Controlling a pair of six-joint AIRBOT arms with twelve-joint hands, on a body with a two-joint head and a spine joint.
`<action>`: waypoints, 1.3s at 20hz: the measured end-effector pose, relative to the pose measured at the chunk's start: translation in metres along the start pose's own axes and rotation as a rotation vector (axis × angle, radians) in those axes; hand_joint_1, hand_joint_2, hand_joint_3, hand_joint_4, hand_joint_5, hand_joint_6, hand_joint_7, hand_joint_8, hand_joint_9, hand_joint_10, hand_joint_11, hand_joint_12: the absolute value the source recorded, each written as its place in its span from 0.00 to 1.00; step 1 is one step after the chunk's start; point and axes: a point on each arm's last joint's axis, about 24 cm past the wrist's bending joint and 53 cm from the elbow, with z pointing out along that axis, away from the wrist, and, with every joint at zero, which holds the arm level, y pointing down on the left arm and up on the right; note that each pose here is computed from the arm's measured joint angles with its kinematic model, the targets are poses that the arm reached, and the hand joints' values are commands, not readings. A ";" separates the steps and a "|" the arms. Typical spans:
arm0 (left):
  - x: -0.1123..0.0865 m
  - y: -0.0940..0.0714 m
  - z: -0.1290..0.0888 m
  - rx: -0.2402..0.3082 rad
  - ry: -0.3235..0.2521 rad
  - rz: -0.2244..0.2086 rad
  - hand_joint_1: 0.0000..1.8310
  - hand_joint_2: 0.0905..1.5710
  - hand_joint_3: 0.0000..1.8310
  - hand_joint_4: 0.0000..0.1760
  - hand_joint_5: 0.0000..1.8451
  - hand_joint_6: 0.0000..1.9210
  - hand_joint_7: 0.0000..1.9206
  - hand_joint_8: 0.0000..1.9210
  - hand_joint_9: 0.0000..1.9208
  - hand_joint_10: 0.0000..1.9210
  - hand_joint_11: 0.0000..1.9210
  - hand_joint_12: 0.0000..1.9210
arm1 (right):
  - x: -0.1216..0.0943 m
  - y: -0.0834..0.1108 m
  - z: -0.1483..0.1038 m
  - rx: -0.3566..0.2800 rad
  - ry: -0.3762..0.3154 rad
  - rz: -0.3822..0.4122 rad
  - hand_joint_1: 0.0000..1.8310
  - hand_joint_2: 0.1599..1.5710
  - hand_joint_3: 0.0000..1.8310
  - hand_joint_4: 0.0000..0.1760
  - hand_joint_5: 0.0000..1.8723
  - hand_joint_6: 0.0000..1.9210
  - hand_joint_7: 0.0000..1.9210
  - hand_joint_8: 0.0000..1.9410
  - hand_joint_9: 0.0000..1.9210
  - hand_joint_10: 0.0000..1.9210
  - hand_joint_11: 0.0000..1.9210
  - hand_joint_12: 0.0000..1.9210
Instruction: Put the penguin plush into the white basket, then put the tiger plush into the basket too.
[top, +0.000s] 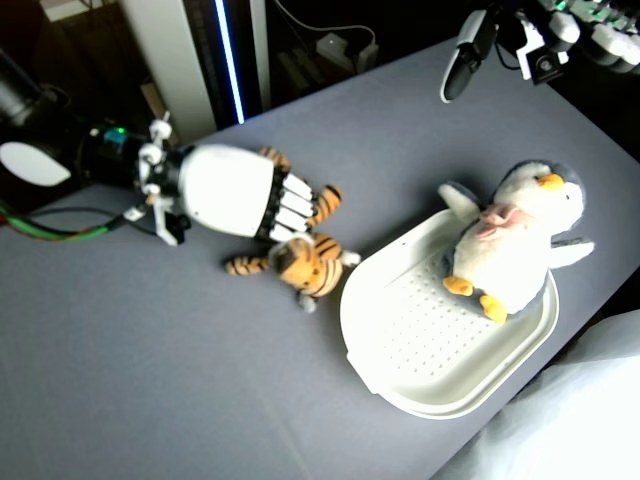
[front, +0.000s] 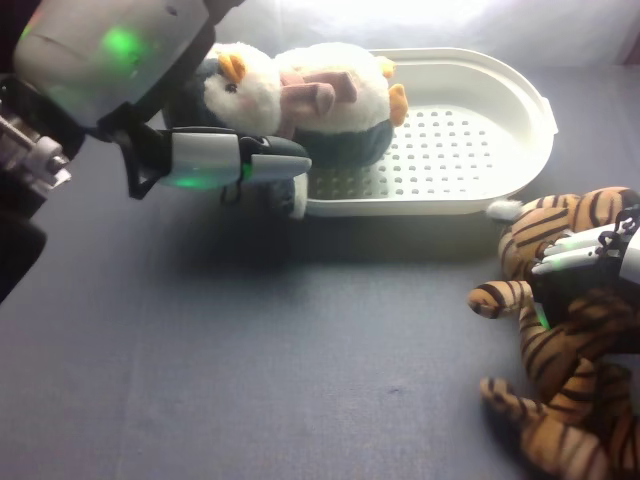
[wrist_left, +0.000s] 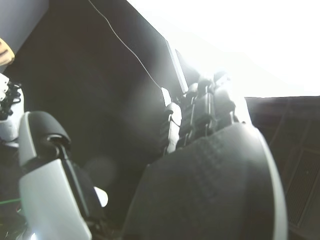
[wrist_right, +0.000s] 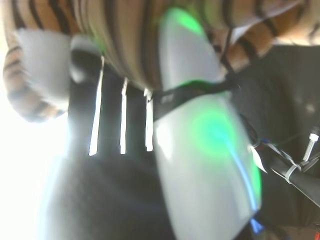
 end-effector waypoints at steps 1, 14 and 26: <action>0.000 0.000 -0.002 -0.001 0.003 0.005 0.43 0.47 0.00 1.00 0.00 0.00 0.00 0.00 0.00 0.00 0.00 0.00 | -0.002 0.001 -0.001 -0.002 -0.003 -0.005 0.72 0.82 0.01 0.00 0.41 0.73 0.31 0.85 0.39 0.95 0.44 0.91; -0.001 -0.002 -0.006 0.003 0.000 -0.005 0.47 0.48 0.00 1.00 0.02 0.01 0.00 0.00 0.00 0.00 0.00 0.00 | -0.157 0.067 0.006 -0.228 -0.515 -0.091 0.73 0.80 0.00 0.00 0.42 0.67 0.24 0.89 0.29 0.84 0.27 0.73; 0.001 0.004 -0.012 -0.019 0.011 -0.023 0.51 0.48 0.00 0.86 0.04 0.00 0.00 0.00 0.00 0.00 0.00 0.00 | -0.153 0.034 0.054 -0.098 -0.433 -0.027 0.52 0.54 0.01 1.00 0.00 0.00 0.00 0.00 0.00 0.00 0.00 0.00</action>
